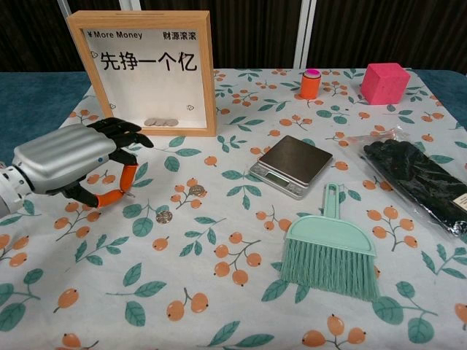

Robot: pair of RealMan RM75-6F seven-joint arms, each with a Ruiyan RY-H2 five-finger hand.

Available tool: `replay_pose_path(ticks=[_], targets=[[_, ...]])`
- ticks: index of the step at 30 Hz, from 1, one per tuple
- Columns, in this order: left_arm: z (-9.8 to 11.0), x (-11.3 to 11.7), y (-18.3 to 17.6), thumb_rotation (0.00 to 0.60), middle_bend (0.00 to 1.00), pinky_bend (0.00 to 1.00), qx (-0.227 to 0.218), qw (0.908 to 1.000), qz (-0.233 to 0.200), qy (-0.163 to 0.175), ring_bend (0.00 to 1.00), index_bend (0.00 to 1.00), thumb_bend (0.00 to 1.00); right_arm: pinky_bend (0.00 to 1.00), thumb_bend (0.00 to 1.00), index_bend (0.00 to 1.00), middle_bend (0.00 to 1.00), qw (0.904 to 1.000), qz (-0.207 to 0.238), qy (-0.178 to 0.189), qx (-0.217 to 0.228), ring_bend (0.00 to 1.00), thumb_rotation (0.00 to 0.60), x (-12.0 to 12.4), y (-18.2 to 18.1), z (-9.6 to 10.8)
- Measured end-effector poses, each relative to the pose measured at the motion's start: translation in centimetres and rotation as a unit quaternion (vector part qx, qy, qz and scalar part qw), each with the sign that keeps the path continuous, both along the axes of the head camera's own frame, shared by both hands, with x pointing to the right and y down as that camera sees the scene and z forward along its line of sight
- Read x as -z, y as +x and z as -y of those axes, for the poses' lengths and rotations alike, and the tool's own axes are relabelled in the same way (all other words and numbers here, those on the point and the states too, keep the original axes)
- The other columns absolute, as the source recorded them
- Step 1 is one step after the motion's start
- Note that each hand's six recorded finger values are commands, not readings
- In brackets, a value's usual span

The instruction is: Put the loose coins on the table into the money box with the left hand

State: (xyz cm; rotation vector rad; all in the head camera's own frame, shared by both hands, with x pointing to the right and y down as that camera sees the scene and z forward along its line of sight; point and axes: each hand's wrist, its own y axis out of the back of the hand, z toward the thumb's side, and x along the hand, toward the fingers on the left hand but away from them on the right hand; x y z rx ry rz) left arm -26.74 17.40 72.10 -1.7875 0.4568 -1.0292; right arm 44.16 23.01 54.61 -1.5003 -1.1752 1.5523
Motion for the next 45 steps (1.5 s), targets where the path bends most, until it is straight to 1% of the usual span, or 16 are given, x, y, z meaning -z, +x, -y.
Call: replay_pose_path(ticks=[5,8,9,12,15,18,19,21,22,25,30,33,38,41,43,45], targets=[[1.2,2.7,0.5,0.600,0.13,0.00,-0.024,0.9990,-0.004,0.036,0.00,0.73,0.59,0.00,0.39,0.12,0.03,1.0000,-0.001,0.000,-0.001,0.05,0.600,0.0,0.0,0.0],[2.3,5.2,0.9,0.600,0.13,0.00,-0.050,0.9966,0.005,0.066,0.00,0.74,0.60,0.00,0.39,0.12,0.03,1.0000,0.000,0.001,-0.002,0.05,0.600,0.0,0.0,0.0],[2.8,6.4,1.0,0.600,0.13,0.00,-0.061,0.9950,0.012,0.078,0.00,0.74,0.61,0.00,0.39,0.12,0.03,1.0000,0.000,0.002,-0.002,0.05,0.600,0.0,0.0,0.0],[4.4,9.6,1.3,0.600,0.13,0.00,-0.084,0.9911,0.031,0.099,0.00,0.74,0.63,0.00,0.40,0.12,0.03,1.0000,-0.002,0.003,-0.001,0.05,0.600,0.1,0.0,0.0],[6.5,13.1,1.4,0.600,0.13,0.00,-0.093,0.9882,0.056,0.108,0.00,0.74,0.66,0.00,0.39,0.12,0.03,1.0000,-0.002,0.003,0.000,0.05,0.600,0.1,-0.1,0.0],[9.0,15.8,0.6,0.600,0.13,0.00,-0.079,0.9866,0.095,0.106,0.00,0.74,0.68,0.00,0.39,0.12,0.03,1.0000,-0.003,0.005,-0.002,0.05,0.600,0.1,-0.1,-0.1],[9.7,16.2,0.3,0.600,0.14,0.00,-0.072,0.9863,0.108,0.103,0.00,0.74,0.68,0.00,0.39,0.12,0.03,1.0000,-0.003,0.005,-0.002,0.05,0.600,0.2,0.0,-0.1],[11.6,17.2,-0.4,0.600,0.14,0.00,-0.050,0.9845,0.140,0.092,0.00,0.75,0.68,0.00,0.39,0.12,0.03,1.0000,-0.004,0.007,-0.004,0.05,0.600,0.2,0.0,-0.1],[12.0,17.4,-0.5,0.600,0.15,0.00,-0.045,0.9837,0.149,0.090,0.00,0.75,0.68,0.00,0.39,0.12,0.03,1.0000,-0.004,0.007,-0.005,0.05,0.600,0.2,0.0,-0.1],[14.0,18.4,-1.2,0.600,0.16,0.00,-0.026,0.9772,0.194,0.081,0.00,0.75,0.68,0.00,0.39,0.12,0.03,0.9999,-0.005,0.008,-0.006,0.05,0.600,0.3,0.0,-0.1],[16.9,19.8,-1.3,0.600,0.16,0.00,-0.015,0.9605,0.265,0.084,0.00,0.76,0.73,0.00,0.39,0.12,0.03,0.9998,-0.005,0.011,-0.013,0.05,0.600,0.3,0.2,-0.1],[18.5,20.6,-0.6,0.600,0.16,0.00,-0.012,0.9516,0.292,0.095,0.00,0.76,0.73,0.00,0.39,0.12,0.03,0.9997,-0.005,0.013,-0.018,0.05,0.600,0.3,0.3,0.0],[21.2,21.9,-0.1,0.600,0.16,0.00,0.008,0.9386,0.323,0.121,0.00,0.76,0.73,0.00,0.39,0.12,0.03,0.9997,-0.006,0.013,-0.019,0.05,0.600,0.3,0.4,0.1],[22.5,22.1,0.0,0.600,0.18,0.00,0.021,0.9336,0.334,0.127,0.00,0.77,0.73,0.00,0.39,0.12,0.03,0.9997,-0.007,0.013,-0.021,0.05,0.600,0.3,0.4,0.1],[23.2,22.0,0.3,0.600,0.18,0.00,0.023,0.9329,0.335,0.129,0.00,0.77,0.73,0.00,0.39,0.12,0.03,0.9996,-0.007,0.015,-0.023,0.05,0.600,0.3,0.5,0.1],[23.4,21.7,0.6,0.600,0.18,0.00,0.024,0.9374,0.323,0.127,0.00,0.77,0.73,0.00,0.39,0.12,0.03,0.9995,-0.007,0.016,-0.026,0.05,0.600,0.3,0.5,0.1]])
